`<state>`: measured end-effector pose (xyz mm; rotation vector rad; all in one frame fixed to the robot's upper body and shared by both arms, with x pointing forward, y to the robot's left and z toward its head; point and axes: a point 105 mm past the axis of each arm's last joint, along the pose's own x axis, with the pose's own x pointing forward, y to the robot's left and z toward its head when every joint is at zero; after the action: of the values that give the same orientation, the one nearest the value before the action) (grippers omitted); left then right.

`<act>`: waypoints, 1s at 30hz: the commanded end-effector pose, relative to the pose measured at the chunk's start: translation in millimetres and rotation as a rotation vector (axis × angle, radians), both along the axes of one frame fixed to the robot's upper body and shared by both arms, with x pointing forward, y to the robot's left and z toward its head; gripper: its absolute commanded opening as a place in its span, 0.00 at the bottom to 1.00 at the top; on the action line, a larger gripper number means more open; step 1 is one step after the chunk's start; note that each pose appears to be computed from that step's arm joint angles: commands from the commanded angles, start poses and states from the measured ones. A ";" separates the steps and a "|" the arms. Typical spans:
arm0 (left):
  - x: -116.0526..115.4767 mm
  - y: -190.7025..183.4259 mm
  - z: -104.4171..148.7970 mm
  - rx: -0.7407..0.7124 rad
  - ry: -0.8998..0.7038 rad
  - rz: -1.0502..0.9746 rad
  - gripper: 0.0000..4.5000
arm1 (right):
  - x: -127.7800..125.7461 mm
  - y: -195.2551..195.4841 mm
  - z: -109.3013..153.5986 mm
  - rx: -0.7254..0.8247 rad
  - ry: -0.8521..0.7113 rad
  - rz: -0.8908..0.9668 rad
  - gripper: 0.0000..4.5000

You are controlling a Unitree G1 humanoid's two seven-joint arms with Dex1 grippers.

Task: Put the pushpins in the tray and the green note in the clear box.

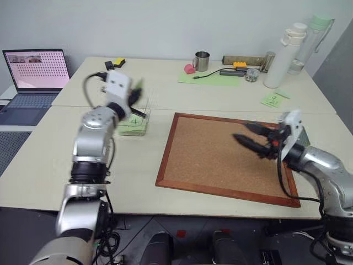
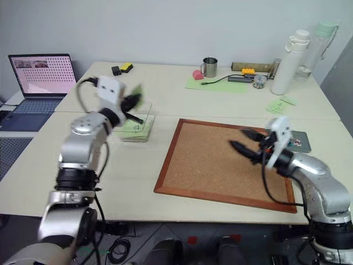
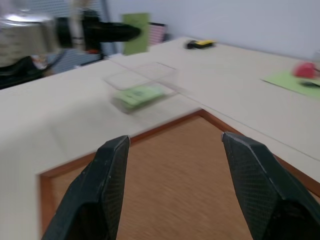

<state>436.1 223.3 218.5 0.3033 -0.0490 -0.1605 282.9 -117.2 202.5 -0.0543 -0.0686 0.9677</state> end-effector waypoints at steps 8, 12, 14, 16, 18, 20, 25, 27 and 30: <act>21.0 0.4 -15.4 -0.036 0.043 0.058 0.11 | -12.7 28.2 20.5 0.015 -0.052 0.034 0.69; 20.6 -6.5 -18.5 -0.034 0.046 0.026 0.28 | -11.4 25.9 18.1 0.011 -0.050 0.012 0.69; 20.4 -8.3 -18.3 -0.024 0.042 0.019 0.37 | -11.7 24.6 17.7 0.009 -0.051 0.004 0.69; 20.1 -9.5 -17.2 -0.015 0.036 0.015 0.46 | -11.1 22.8 17.9 0.009 -0.054 -0.006 0.69; 18.7 -12.7 -15.5 -0.002 0.026 -0.003 0.55 | -8.7 19.3 17.6 0.004 -0.062 -0.026 0.69; 16.8 -16.8 -11.7 0.015 0.006 -0.026 0.63 | -6.5 15.3 16.1 0.001 -0.062 -0.043 0.69; -21.8 -71.6 3.9 -0.068 0.026 -0.454 0.78 | 0.1 -12.1 3.7 -0.090 -0.068 -0.162 0.69; -48.7 -81.8 -4.1 -0.046 0.094 -0.600 0.78 | 0.7 -27.4 -6.1 -0.149 -0.053 -0.226 0.69; -81.8 -83.3 -24.8 0.013 0.200 -0.709 0.78 | -5.6 -44.6 -12.9 -0.173 -0.021 -0.271 0.69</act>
<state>376.8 150.5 190.8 0.2435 0.0366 -0.7791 282.5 -152.2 176.2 -0.1939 0.0514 0.7271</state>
